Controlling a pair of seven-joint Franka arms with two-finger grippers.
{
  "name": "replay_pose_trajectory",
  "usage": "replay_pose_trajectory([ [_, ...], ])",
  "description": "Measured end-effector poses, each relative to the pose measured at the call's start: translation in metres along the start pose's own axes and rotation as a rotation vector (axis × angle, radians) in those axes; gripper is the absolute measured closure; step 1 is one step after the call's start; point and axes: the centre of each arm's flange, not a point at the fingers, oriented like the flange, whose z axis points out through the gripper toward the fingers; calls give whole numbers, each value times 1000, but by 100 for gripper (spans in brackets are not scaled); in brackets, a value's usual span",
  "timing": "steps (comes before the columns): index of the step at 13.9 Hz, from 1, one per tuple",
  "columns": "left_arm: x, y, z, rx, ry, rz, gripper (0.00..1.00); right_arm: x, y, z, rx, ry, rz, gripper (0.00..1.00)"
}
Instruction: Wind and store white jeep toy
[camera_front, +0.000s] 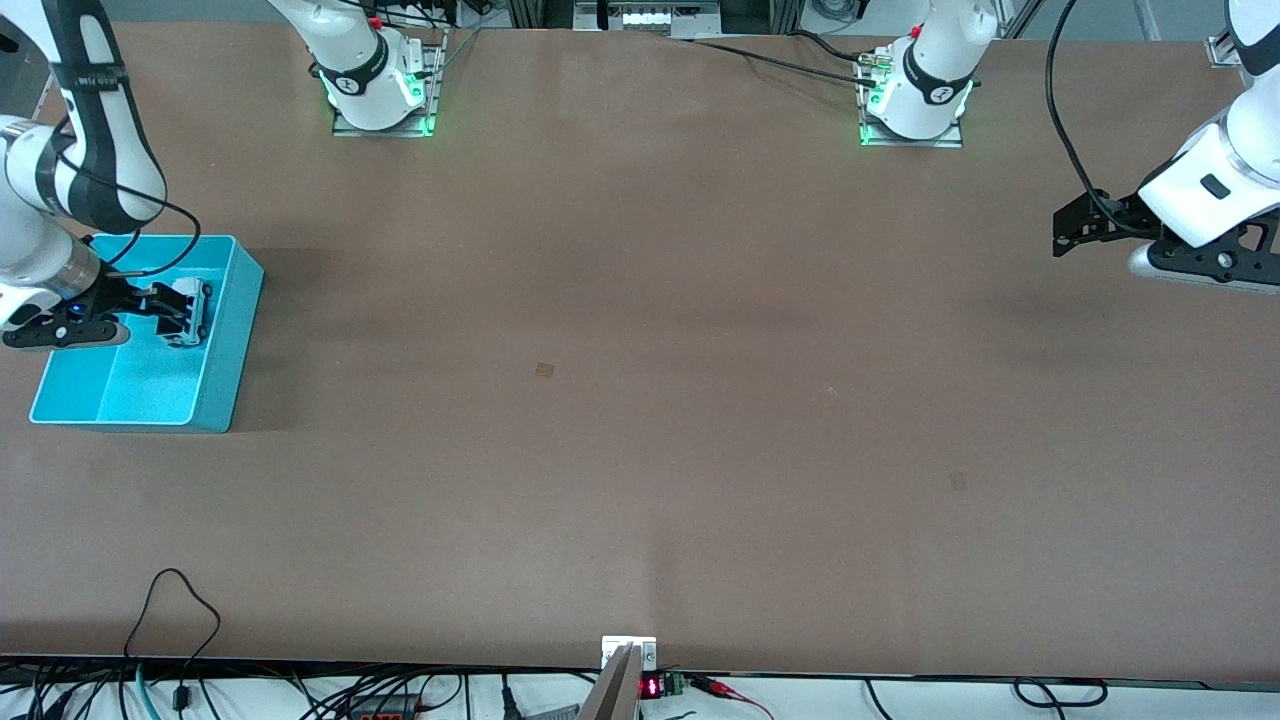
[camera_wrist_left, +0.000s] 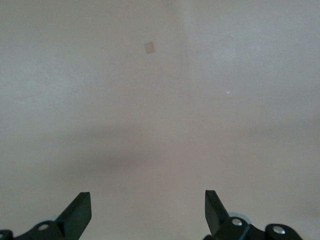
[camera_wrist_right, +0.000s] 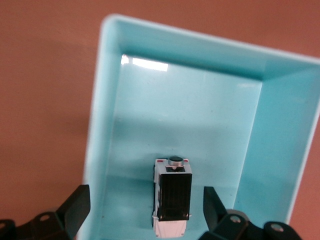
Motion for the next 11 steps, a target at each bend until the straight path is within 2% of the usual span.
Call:
replay_pose_trajectory([
  [4,0,0,0,0,0,0,0,33,-31,-76,44,-16,-43,0],
  [6,0,0,0,0,0,0,0,48,-47,-105,65,-4,-62,0],
  [9,0,0,0,0,0,0,0,58,-65,-137,172,9,-35,0],
  [11,0,0,0,0,0,0,0,60,-78,-161,190,2,21,0],
])
